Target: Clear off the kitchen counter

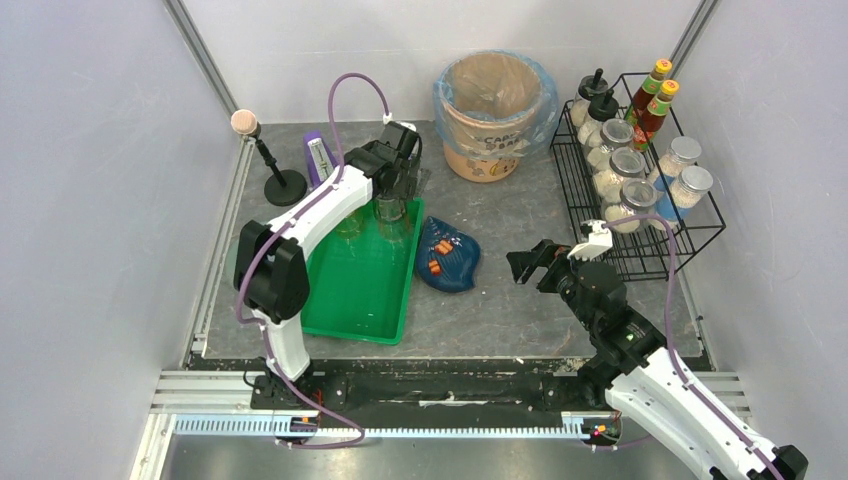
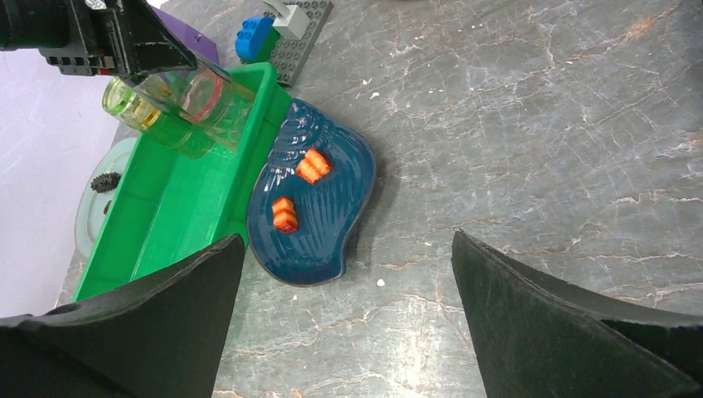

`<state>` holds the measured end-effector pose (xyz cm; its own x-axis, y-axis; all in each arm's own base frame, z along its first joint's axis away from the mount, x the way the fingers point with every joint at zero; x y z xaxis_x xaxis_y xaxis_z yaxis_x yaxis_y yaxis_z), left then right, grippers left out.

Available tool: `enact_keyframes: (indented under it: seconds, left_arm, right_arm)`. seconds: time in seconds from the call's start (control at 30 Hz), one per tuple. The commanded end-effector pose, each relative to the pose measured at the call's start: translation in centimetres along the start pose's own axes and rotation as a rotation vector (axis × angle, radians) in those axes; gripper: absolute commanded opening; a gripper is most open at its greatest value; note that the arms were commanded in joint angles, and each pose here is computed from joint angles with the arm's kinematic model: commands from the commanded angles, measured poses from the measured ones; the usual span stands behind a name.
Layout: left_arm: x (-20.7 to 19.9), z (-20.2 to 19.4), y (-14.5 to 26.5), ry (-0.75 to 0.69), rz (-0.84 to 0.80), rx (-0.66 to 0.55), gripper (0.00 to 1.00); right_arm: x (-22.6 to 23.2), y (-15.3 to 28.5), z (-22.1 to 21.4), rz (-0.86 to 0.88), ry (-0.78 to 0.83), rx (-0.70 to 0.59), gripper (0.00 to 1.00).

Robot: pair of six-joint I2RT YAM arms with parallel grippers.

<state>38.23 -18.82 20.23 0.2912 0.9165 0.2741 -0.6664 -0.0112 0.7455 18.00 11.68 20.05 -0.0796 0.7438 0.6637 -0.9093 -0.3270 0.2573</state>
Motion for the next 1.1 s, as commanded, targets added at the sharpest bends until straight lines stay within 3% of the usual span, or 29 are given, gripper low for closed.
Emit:
enact_keyframes:
  seconds: [0.0,0.13,0.37,0.8,1.07]
  left_arm:
    - [0.3,1.7,-0.2,-0.037,0.004,-0.047,0.42]
    - [0.1,1.6,0.0,-0.035,-0.019,-0.047,0.73]
    - [0.7,2.6,3.3,0.004,-0.066,-0.121,0.88]
    - [3.9,2.6,10.5,0.171,-0.08,-0.243,0.9]
    - [8.8,-2.0,14.1,0.393,-0.037,-0.285,0.9]
  right_arm:
    - [1.3,0.3,1.6,0.03,0.005,-0.044,0.98]
    - [1.3,0.2,1.3,0.034,0.016,-0.025,0.98]
    - [1.4,0.0,0.8,0.044,0.033,0.016,0.98]
    - [1.5,0.2,1.0,0.051,0.043,0.012,0.98]
    - [1.8,0.1,1.1,0.075,0.089,0.017,0.98]
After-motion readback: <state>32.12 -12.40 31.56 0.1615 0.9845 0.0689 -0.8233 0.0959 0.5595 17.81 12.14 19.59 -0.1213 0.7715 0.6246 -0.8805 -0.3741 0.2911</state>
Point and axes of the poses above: each gripper's point midway between its finger pads, its own y axis back along the fingers, its own x axis along the line the jaws close on, z = x × y, the point moved 6 cm from there along y, back along the fingers, and after that the axes turned 11 degrees about -y, right-handed, at the moved point
